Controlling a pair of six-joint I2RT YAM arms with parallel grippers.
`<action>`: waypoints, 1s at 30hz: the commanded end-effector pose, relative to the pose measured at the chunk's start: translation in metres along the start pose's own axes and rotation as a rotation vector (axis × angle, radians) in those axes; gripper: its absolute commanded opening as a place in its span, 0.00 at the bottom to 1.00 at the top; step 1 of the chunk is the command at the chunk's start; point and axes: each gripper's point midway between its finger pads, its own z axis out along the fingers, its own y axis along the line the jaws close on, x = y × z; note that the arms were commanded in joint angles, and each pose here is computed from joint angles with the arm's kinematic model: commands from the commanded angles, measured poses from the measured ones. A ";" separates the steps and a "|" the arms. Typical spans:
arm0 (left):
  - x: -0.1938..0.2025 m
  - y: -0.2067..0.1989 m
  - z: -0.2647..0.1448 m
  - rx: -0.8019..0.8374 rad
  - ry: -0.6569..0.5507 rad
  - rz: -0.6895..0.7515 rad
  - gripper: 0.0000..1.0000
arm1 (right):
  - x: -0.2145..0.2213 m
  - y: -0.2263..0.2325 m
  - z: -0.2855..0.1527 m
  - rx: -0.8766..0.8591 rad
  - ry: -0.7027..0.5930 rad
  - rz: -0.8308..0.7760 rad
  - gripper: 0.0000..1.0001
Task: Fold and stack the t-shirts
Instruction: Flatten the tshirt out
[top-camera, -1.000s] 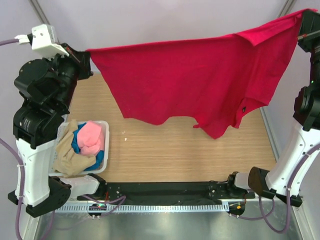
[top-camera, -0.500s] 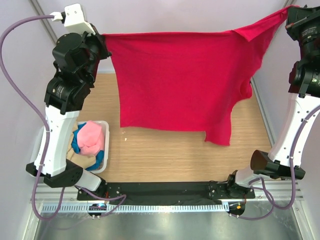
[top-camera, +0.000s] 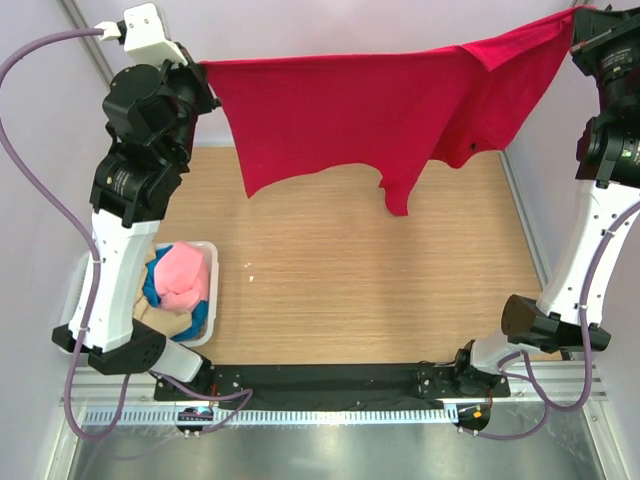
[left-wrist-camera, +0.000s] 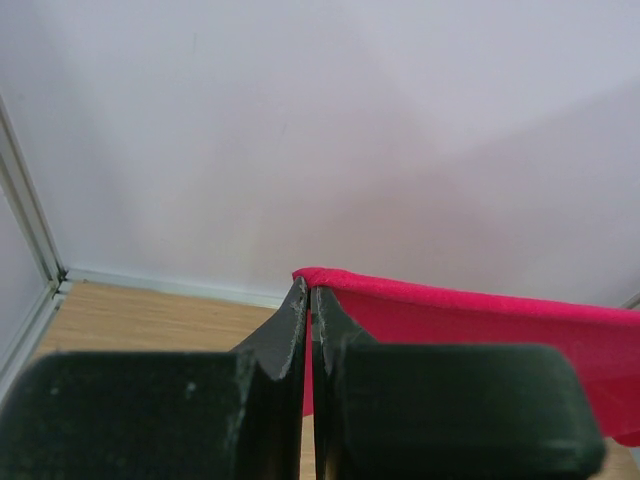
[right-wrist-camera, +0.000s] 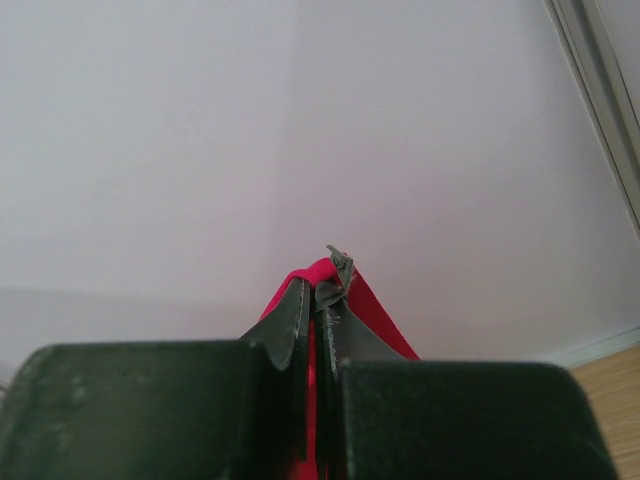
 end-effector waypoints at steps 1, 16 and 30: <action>-0.028 0.016 -0.011 -0.044 -0.086 -0.030 0.00 | -0.040 0.031 -0.023 -0.066 -0.117 -0.040 0.01; -0.022 0.015 -0.005 -0.063 -0.075 -0.056 0.00 | -0.038 0.030 -0.020 -0.070 -0.117 -0.018 0.01; -0.050 0.039 -0.106 0.067 -0.100 -0.204 0.01 | -0.078 0.080 -0.148 -0.097 -0.229 -0.127 0.01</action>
